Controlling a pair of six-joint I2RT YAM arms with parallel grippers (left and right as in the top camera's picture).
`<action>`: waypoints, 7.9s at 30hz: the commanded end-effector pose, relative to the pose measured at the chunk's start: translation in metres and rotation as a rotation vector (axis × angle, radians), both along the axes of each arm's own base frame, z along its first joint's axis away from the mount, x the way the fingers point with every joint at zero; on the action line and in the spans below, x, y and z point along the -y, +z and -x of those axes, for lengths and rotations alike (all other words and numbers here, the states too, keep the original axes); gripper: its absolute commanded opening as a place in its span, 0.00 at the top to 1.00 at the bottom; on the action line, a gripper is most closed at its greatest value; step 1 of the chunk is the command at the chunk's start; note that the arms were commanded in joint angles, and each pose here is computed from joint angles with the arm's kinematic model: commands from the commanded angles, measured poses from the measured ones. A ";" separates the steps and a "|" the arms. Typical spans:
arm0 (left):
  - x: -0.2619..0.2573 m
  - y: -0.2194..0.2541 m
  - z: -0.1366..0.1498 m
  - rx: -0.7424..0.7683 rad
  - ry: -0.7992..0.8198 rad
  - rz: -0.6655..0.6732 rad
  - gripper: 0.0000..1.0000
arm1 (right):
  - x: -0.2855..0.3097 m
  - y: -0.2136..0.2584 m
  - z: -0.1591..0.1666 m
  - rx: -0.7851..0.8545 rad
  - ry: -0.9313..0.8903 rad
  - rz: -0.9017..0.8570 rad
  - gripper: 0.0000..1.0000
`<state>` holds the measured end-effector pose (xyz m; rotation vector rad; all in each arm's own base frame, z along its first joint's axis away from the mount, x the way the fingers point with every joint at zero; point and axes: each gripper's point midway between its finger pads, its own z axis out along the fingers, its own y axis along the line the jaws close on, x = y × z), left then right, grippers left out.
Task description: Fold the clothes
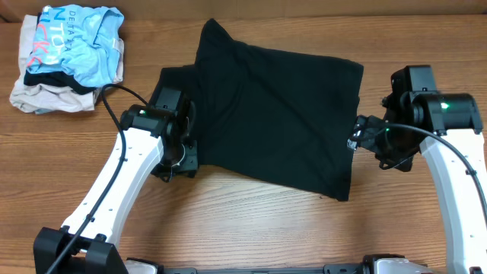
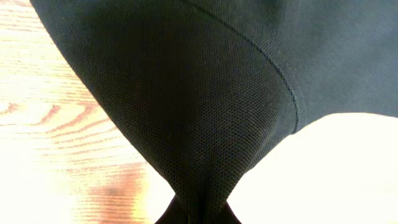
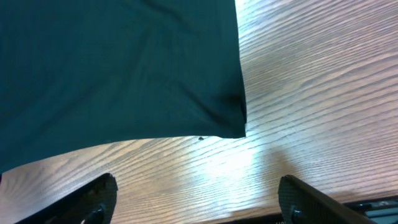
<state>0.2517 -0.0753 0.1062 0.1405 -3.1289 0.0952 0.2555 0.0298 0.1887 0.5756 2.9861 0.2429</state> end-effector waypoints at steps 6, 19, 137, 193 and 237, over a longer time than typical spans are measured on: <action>0.010 0.009 -0.007 0.041 -0.034 0.049 0.96 | -0.022 -0.057 0.022 -0.101 -0.010 -0.046 0.26; 0.011 0.009 -0.011 0.058 -0.035 0.052 0.96 | -0.009 -0.167 0.060 -0.196 -0.302 0.012 0.44; 0.008 -0.065 -0.163 0.220 -0.388 -0.027 0.00 | -0.030 -0.137 -0.081 0.168 0.129 0.029 0.11; 0.009 0.022 -0.129 -0.055 -0.175 -0.076 0.00 | 0.054 -0.039 -0.060 0.026 -0.045 0.049 0.21; 0.079 -0.086 -0.400 0.665 -0.297 0.207 0.15 | 0.027 0.010 -0.122 0.309 0.094 0.060 0.20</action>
